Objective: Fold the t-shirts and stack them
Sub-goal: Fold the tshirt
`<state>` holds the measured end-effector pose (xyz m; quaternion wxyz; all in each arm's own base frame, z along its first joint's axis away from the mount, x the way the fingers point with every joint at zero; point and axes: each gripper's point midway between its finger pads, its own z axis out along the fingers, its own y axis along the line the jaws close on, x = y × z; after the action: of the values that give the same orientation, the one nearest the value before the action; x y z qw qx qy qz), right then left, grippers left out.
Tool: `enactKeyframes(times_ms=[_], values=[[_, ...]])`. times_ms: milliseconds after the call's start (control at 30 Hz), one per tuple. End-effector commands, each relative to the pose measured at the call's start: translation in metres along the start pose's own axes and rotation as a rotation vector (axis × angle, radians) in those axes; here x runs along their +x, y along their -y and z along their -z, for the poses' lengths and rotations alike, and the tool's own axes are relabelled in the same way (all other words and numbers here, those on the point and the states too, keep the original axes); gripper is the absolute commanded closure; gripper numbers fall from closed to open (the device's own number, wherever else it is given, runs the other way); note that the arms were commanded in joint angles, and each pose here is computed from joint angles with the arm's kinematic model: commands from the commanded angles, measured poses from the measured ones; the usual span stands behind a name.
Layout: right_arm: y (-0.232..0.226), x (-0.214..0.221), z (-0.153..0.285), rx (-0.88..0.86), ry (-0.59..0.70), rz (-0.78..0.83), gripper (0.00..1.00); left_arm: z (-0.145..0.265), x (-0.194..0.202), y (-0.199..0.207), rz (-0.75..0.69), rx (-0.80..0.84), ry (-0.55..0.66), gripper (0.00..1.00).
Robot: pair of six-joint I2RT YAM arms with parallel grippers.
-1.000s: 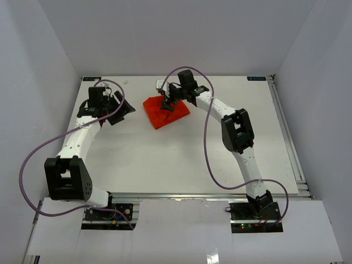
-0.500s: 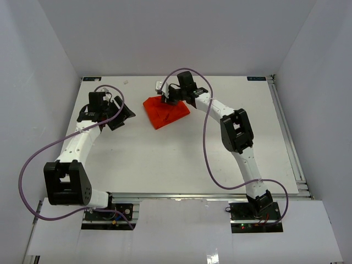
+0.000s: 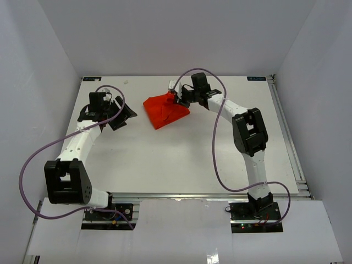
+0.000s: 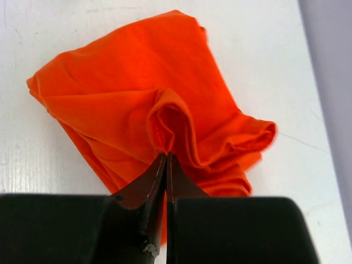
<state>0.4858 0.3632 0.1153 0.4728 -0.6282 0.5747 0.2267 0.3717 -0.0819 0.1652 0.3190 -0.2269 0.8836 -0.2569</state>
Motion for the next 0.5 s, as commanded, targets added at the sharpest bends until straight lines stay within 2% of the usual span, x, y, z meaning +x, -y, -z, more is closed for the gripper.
enactKeyframes(times_ms=[0, 300, 400, 467], values=[[0.029, -0.041, 0.04, 0.091, 0.094, 0.03, 0.94, 0.0, -0.003, 0.007, 0.001, 0.041, 0.0, 0.2], [0.021, -0.007, 0.062, 0.097, 0.054, -0.08, 0.93, -0.007, -0.002, 0.009, -0.004, 0.059, -0.024, 0.19], [0.014, 0.006, 0.066, 0.09, 0.04, -0.12, 0.89, -0.009, -0.001, 0.011, -0.004, 0.067, -0.037, 0.19], [0.01, 0.011, 0.069, 0.09, 0.031, -0.132, 0.78, -0.009, -0.002, 0.012, -0.009, 0.072, -0.037, 0.19]])
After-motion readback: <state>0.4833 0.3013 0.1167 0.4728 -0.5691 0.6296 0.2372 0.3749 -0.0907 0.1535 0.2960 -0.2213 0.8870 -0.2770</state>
